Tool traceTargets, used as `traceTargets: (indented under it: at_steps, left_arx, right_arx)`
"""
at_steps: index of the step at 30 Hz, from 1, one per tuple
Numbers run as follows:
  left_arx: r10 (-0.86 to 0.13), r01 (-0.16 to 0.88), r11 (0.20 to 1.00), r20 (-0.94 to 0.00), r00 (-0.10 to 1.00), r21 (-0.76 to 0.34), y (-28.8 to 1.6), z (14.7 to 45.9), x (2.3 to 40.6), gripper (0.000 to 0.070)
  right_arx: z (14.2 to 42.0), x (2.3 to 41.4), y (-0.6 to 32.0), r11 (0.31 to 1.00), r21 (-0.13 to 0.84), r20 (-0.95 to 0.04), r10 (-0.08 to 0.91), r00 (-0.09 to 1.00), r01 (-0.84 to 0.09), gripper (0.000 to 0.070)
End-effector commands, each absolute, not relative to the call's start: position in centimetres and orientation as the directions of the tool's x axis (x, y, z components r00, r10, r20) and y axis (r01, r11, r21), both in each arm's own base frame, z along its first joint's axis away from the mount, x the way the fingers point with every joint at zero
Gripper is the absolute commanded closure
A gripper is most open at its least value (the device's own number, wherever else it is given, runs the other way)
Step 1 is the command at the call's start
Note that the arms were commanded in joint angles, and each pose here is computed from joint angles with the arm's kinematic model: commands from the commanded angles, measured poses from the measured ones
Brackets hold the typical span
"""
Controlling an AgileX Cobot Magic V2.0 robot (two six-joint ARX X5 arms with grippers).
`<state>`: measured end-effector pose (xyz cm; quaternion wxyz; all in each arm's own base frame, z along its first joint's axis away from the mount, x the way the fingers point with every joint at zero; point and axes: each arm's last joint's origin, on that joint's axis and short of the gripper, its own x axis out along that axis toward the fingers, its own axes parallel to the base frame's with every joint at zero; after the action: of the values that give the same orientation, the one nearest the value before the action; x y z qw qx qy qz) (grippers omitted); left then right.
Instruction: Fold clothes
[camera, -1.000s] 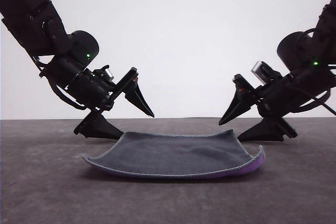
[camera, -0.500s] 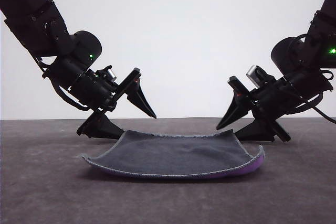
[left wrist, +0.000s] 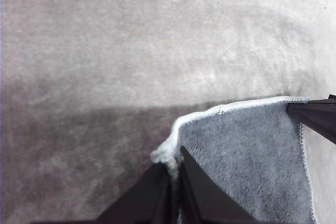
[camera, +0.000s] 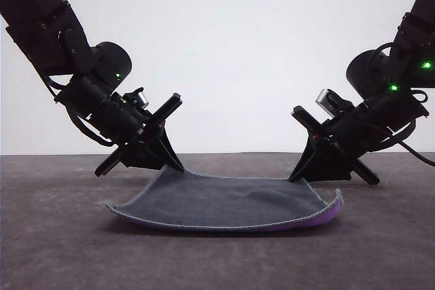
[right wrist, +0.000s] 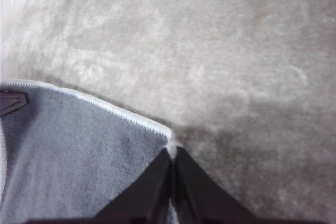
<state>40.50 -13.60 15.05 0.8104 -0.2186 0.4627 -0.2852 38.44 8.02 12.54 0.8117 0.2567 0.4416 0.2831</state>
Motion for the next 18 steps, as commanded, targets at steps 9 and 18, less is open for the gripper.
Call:
traceTargets:
  at_steps: [9, 18]
  left_arx:
    - [-0.643, 0.306, 0.766, -0.650, 0.405, -0.566, -12.1, 16.1, 40.4, 0.0697]
    - [-0.630, 0.338, 0.775, -0.689, 0.358, -0.534, -11.9, 17.6, 39.1, 0.0697]
  right_arx:
    - [14.6, 37.8, 8.7, 0.709, 0.628, -0.565, 0.699, 0.438, -0.322, 0.0697]
    - [17.5, 36.6, 9.5, 0.699, 0.607, -0.550, 0.713, 0.436, -0.378, 0.0697]
